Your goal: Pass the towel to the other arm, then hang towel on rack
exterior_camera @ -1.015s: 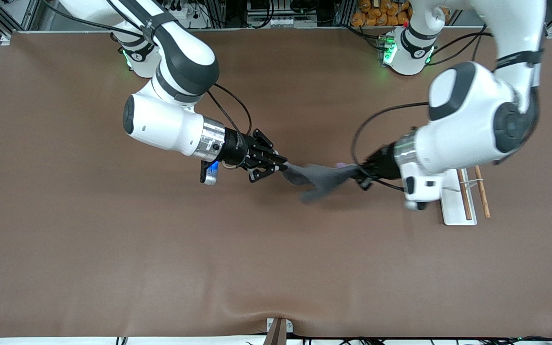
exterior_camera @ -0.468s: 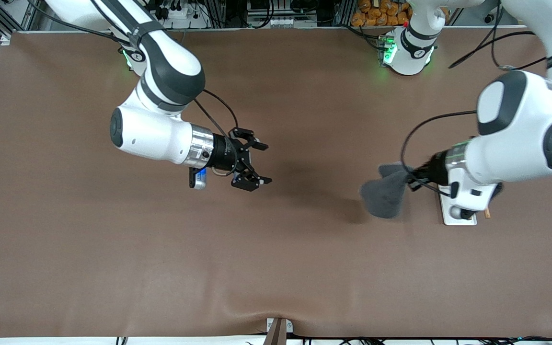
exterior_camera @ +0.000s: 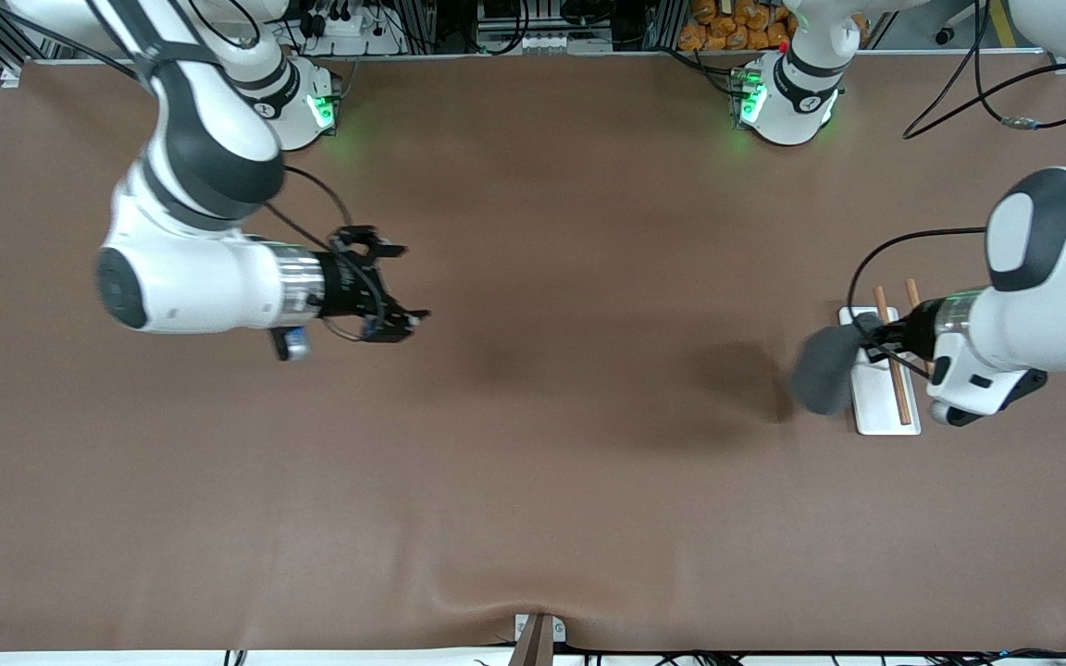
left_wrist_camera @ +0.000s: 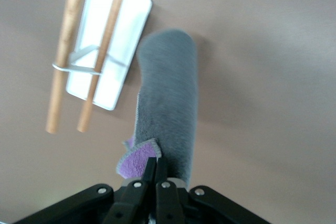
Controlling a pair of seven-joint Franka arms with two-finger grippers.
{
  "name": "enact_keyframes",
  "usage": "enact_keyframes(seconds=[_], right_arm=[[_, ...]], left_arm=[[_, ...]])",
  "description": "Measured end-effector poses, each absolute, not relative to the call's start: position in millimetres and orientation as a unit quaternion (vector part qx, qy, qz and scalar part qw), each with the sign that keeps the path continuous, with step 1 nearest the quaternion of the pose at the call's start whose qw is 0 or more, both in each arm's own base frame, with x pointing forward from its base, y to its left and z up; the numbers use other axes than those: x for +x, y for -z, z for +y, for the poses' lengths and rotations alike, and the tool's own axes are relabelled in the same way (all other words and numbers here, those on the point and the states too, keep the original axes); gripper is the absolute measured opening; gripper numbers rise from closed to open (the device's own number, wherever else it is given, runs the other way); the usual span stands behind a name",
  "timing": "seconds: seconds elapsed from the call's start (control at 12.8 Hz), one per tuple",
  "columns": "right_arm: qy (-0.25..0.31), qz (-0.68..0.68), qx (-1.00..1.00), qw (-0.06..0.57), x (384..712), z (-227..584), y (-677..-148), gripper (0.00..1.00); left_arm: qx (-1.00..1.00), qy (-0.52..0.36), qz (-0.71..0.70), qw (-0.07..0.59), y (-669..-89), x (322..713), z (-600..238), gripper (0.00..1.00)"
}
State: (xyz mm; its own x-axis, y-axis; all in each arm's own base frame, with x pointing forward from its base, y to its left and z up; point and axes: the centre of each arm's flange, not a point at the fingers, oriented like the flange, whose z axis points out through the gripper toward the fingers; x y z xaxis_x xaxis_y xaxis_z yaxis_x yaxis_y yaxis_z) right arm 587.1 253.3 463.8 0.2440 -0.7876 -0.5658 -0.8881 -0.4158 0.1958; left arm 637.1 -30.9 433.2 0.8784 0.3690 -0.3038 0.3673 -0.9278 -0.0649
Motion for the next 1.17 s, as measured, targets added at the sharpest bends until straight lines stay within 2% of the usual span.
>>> enact_keyframes(seconds=[0.47, 0.7, 0.86, 1.17], right_arm=[[-0.232, 0.409, -0.882, -0.018, 571, 188, -491, 1.00], [-0.198, 0.330, -0.922, -0.039, 573, 154, -496, 1.00], [-0.182, 0.261, -0.947, -0.049, 579, 102, -498, 1.00], [-0.172, 0.176, -0.967, -0.068, 579, 12, -493, 1.00]], left_arm=[[-0.977, -0.168, -0.121, -0.047, -418, 620, 124, 0.02], [-0.979, -0.164, -0.107, -0.055, -408, 618, 144, 0.02], [-0.981, -0.158, -0.098, -0.059, -397, 622, 151, 0.02], [-0.979, -0.163, -0.106, -0.067, -371, 623, 169, 0.02]])
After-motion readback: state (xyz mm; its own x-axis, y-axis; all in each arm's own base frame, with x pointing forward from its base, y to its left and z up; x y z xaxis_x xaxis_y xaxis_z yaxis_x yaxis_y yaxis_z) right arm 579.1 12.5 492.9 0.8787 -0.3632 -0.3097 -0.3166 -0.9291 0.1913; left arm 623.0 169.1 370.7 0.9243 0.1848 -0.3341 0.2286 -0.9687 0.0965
